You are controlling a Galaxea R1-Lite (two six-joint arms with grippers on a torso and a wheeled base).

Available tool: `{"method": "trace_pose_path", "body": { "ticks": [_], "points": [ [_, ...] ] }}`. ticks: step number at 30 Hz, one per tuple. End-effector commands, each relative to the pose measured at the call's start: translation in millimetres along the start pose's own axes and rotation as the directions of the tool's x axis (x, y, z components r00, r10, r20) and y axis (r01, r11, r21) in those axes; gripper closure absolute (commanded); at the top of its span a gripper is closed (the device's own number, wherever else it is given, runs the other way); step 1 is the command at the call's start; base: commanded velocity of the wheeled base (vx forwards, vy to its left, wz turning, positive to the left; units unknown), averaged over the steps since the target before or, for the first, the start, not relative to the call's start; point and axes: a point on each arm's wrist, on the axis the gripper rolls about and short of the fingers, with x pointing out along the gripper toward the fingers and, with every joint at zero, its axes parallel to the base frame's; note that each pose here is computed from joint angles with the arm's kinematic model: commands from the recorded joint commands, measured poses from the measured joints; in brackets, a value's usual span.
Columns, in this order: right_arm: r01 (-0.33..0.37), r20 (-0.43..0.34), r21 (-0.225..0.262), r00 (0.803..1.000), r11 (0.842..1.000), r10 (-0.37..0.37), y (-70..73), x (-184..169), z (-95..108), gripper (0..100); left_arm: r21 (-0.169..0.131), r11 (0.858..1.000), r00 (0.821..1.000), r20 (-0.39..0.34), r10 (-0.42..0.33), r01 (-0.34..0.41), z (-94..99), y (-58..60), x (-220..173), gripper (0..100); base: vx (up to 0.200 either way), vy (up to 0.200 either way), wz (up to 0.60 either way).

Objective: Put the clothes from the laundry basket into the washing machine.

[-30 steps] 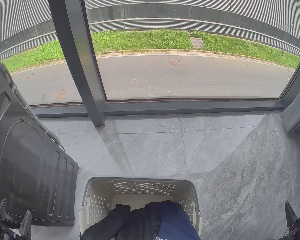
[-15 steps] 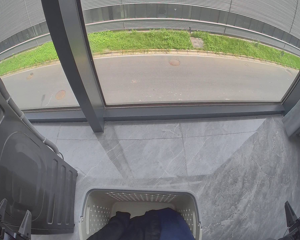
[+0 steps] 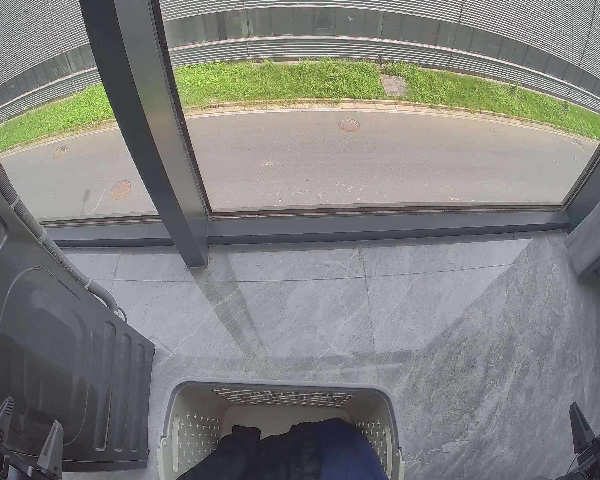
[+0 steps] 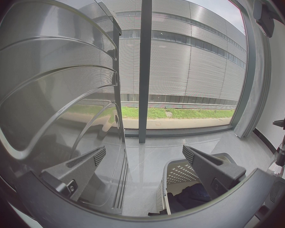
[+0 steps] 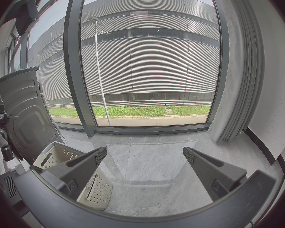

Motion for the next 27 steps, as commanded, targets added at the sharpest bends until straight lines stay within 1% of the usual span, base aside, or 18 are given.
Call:
{"method": "trace_pose_path", "body": {
  "ticks": [1, 27],
  "points": [
    [0.000, 0.000, 0.000, 1.000, 1.000, 0.000, 0.0, -0.1, -5.3, 0, -0.001, 1.000, 1.000, -0.005, 0.001, -0.001, -5.1, 0.2, 0.4, 0, 0.000, 0.000, 0.00],
    [0.000, 0.000, -0.002, 1.000, 1.000, 0.000, 0.0, -0.1, -5.3, 0, -0.001, 1.000, 1.000, -0.005, 0.001, -0.001, -5.1, 0.2, 0.4, 0, 0.000, 0.000, 0.00]
  ]
}}
